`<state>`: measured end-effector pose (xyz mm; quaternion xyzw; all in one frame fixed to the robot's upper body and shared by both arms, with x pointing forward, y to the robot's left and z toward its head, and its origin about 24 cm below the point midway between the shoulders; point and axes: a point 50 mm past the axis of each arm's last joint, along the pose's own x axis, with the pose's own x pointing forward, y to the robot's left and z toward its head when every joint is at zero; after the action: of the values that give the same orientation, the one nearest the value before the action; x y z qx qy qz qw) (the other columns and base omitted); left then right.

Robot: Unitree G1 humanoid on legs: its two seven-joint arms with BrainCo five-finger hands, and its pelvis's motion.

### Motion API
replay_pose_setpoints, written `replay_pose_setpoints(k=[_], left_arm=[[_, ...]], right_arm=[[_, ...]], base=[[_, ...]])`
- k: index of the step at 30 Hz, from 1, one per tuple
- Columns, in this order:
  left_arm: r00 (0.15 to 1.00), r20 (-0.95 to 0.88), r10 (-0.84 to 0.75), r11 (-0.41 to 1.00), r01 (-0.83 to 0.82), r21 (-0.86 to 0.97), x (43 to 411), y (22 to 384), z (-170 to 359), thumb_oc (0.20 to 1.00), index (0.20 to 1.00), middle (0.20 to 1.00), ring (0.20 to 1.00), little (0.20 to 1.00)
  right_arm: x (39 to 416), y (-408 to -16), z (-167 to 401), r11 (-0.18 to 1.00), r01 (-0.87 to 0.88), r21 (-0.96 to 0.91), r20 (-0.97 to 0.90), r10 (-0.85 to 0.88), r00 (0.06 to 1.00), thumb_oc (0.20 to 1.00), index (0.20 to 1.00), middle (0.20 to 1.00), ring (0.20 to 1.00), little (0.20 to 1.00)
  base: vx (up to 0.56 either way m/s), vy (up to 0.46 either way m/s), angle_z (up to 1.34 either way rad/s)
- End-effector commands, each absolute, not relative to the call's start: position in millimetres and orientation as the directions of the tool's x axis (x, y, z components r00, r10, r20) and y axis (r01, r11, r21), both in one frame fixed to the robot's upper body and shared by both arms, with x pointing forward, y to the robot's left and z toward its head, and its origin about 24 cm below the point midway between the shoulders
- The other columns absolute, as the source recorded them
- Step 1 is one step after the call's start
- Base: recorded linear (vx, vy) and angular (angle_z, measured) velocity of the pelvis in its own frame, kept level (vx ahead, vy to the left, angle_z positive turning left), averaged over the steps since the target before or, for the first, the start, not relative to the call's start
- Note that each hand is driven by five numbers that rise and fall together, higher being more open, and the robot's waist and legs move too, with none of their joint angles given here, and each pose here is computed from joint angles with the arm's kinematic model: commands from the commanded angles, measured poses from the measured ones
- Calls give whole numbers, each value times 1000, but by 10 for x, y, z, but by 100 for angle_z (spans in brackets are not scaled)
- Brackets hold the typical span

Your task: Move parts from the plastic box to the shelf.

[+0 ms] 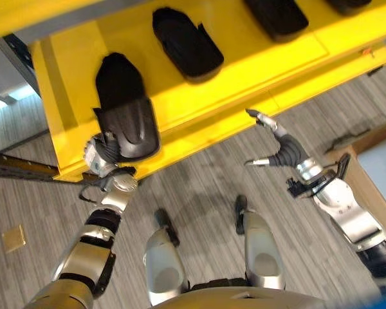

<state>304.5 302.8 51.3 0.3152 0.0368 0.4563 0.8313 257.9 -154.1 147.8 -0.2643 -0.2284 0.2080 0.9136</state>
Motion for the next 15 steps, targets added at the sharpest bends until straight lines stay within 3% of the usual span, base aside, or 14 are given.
replay_pose_setpoints(k=[1, 10, 15], left_arm=[[438, 210, 874, 211, -731, 649, 2711, 3544, 434, 200, 200, 200, 200, 200], [397, 349, 849, 176, -834, 523, 2714, 3604, 739, 200, 200, 200, 200, 200], [420, 446, 790, 218, -873, 437, 2665, 3541, 876, 200, 200, 200, 200, 200]], right_arm=[[2497, -1486, 1635, 805, -252, -537, 398, 505, 766, 1000, 1000, 1000, 1000, 1000], [2443, -1525, 1560, 815, -232, -532, 388, 478, 788, 1000, 1000, 1000, 1000, 1000], [2419, -1552, 1496, 815, -233, -531, 367, 469, 803, 1000, 1000, 1000, 1000, 1000]], base=[[-10, 42, 1], [8, 4, 7], [55, -4, 1]])
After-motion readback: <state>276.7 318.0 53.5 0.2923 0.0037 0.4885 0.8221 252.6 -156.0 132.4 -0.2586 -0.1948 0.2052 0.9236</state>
